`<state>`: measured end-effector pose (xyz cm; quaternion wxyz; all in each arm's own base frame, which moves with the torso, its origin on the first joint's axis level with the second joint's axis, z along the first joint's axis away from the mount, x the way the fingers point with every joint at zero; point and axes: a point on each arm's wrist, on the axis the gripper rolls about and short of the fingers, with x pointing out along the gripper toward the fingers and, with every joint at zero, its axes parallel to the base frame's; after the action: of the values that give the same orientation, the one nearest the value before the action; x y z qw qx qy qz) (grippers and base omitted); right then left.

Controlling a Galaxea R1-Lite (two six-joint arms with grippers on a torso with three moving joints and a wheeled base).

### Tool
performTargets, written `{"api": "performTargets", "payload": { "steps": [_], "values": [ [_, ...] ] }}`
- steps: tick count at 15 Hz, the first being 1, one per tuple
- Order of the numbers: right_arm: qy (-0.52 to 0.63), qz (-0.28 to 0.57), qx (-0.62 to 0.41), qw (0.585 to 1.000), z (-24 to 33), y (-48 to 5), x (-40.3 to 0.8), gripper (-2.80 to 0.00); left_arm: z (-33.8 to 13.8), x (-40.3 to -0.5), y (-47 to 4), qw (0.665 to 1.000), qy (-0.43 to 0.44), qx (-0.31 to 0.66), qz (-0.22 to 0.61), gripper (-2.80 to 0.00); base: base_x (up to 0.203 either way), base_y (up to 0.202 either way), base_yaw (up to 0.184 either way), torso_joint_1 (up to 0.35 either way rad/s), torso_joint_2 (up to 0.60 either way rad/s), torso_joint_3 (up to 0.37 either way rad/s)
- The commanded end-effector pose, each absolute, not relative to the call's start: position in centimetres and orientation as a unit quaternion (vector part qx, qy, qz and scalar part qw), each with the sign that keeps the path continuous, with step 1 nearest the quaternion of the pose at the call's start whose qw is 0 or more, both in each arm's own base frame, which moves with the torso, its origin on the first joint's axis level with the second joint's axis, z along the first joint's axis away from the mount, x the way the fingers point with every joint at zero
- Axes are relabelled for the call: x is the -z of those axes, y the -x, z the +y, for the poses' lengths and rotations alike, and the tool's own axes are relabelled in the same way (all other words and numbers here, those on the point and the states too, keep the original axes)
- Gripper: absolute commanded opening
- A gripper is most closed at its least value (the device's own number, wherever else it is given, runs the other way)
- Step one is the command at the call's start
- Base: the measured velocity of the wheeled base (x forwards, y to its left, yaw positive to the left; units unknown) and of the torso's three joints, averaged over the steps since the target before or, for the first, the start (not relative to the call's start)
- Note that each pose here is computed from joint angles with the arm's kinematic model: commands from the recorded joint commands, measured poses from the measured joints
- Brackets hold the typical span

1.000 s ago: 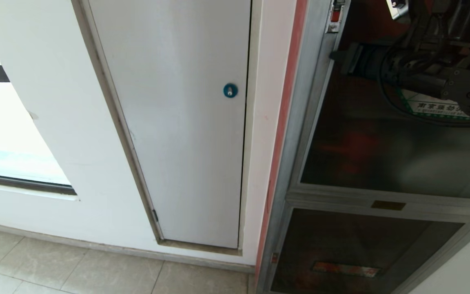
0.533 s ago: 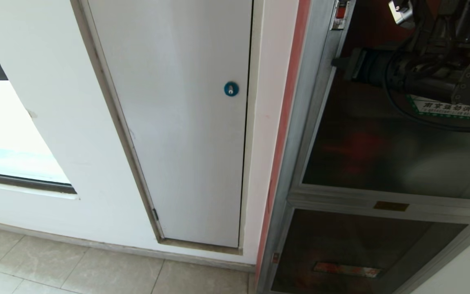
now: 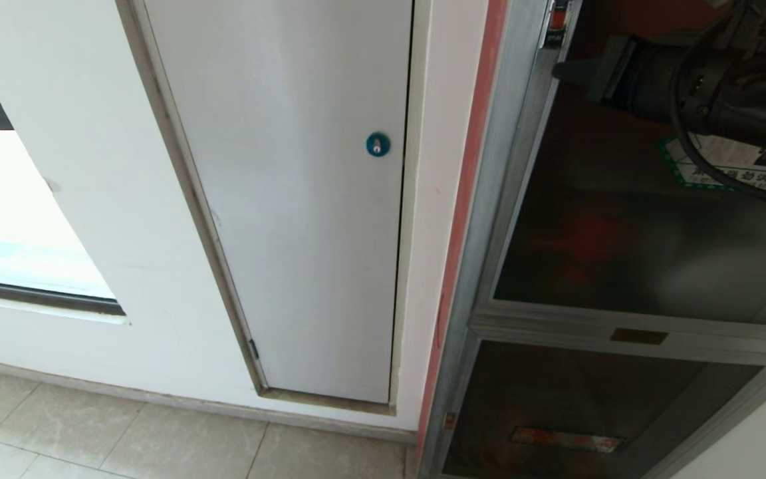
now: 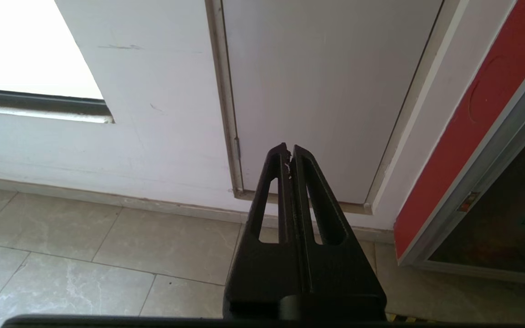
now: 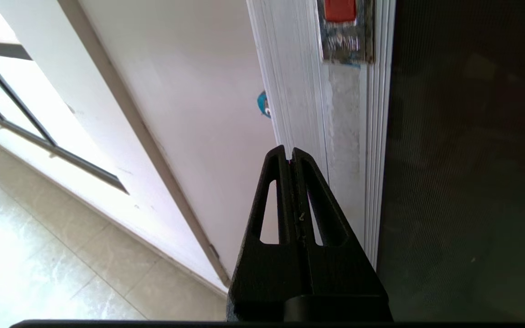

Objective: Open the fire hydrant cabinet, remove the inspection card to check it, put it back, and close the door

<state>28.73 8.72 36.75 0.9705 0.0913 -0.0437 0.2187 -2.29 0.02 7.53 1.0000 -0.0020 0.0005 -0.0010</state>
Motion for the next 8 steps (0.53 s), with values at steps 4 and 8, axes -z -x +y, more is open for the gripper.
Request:
{"api": "performTargets", "payload": {
  "steps": [4,8],
  "values": [
    [-0.096,-0.091,-0.224,0.966,8.1,-26.5,-39.5,-2.80,0.0,-7.5,2.3,1.000,0.002,0.001,0.001,-2.80,0.000,0.000,0.000,0.000,0.00,0.000],
    [-0.122,-0.115,-0.228,0.959,7.9,-25.8,-41.8,-2.80,0.0,-7.5,2.3,1.000,0.002,0.001,0.002,-2.80,0.000,0.000,0.000,0.000,0.00,0.000]
  ]
}}
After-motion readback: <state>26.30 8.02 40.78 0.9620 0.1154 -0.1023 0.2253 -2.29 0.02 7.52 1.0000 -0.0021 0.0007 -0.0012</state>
